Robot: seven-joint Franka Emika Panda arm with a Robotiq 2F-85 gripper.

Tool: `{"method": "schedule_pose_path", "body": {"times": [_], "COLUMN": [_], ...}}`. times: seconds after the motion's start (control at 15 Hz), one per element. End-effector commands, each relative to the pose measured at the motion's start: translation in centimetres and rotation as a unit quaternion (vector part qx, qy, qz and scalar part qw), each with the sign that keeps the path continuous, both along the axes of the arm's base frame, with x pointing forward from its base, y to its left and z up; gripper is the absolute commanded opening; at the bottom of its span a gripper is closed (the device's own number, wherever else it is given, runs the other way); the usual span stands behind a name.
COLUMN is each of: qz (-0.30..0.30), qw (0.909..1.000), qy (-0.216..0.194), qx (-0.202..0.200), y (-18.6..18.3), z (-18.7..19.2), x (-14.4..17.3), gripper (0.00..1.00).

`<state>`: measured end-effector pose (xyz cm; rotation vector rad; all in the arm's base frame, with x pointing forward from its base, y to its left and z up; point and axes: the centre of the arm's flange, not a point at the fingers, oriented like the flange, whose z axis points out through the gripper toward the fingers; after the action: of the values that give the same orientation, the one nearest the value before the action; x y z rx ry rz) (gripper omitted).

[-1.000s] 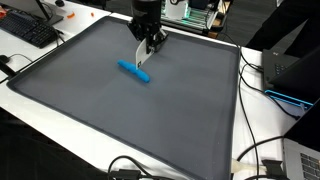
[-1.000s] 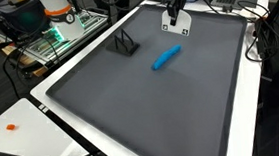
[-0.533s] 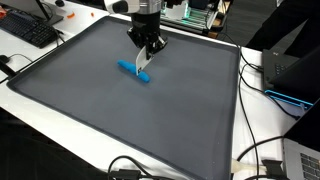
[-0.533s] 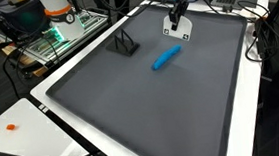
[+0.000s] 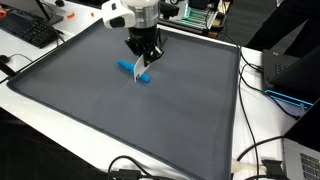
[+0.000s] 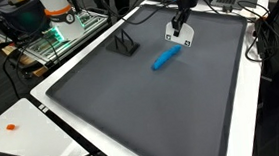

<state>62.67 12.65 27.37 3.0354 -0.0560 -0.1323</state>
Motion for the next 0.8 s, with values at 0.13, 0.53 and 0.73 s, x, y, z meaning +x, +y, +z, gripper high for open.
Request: {"method": "schedule_pose_path", "body": {"times": [0.13,0.53,0.73], "qz": [-0.005,-0.003,0.001], "qw": [1.0000,1.0000,0.9999], "qy": [0.002,0.007,0.007], "qx": [-0.003,-0.006,-0.007], "y": [0.1,0.1,0.2], "z": [-1.4,-2.7,-3.5], "x": [1.0,1.2,1.1], "gripper": [0.01,0.01,0.01]}}
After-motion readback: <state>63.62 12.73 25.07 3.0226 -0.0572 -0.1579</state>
